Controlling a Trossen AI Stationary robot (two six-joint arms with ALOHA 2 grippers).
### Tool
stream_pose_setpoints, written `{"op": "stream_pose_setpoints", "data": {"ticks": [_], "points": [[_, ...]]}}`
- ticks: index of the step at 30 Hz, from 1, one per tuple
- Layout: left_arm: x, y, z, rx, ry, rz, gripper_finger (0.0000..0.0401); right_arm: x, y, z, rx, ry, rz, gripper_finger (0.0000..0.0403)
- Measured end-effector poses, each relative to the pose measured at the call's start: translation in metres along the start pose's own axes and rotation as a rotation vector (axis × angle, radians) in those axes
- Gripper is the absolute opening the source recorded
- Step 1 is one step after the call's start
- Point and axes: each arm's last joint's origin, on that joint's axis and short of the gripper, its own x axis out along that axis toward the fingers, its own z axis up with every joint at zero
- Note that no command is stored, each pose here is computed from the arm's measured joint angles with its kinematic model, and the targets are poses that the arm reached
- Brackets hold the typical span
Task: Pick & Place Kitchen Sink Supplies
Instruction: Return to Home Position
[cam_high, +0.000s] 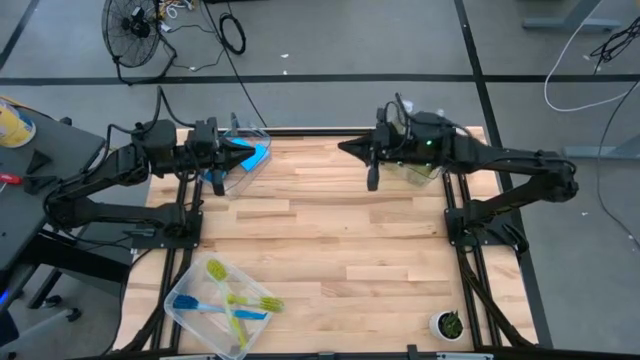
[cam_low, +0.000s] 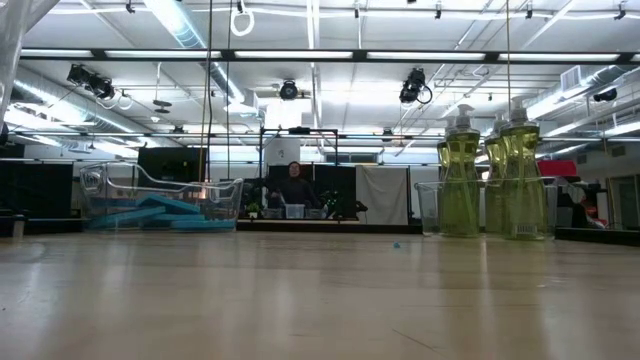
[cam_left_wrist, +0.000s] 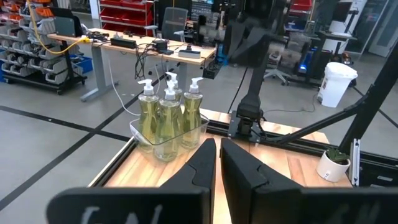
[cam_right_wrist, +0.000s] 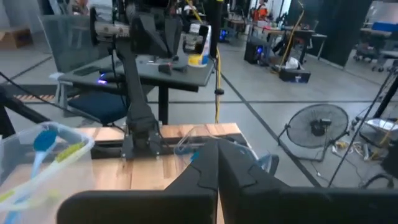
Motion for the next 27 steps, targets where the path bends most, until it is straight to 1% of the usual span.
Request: {"op": "stream_pose_setpoints", "data": {"ticks": [4,7,11,16,19,24,27], "points": [[0.0,0.0,0.0,0.0,0.0,0.0,0.003,0.012,0.007,-0.028,0.052,-0.065,0.017,0.0],[0.0,0.0,0.0,0.0,0.0,0.0,0.003,0.007,0.016,-0.046,0.07,-0.069,0.025,0.0],[0.0,0.0,0.0,0.0,0.0,0.0,0.003,-0.007,0.027,-0.071,0.066,-0.001,0.025,0.0],[0.0,0.0,0.0,0.0,0.0,-0.001,0.003,-0.033,0.042,-0.098,0.05,0.044,0.093,0.0004],[0.0,0.0,0.0,0.0,0.0,0.0,0.003,-0.045,0.051,-0.12,0.077,0.088,0.137,0.0008],[0.0,0.0,0.0,0.0,0.0,0.0,0.003,-0.068,0.051,-0.145,0.136,0.09,0.153,0.0009],[0.0,0.0,0.0,0.0,0.0,0.0,0.003,-0.081,0.047,-0.16,0.165,0.067,0.115,0.001]]}}
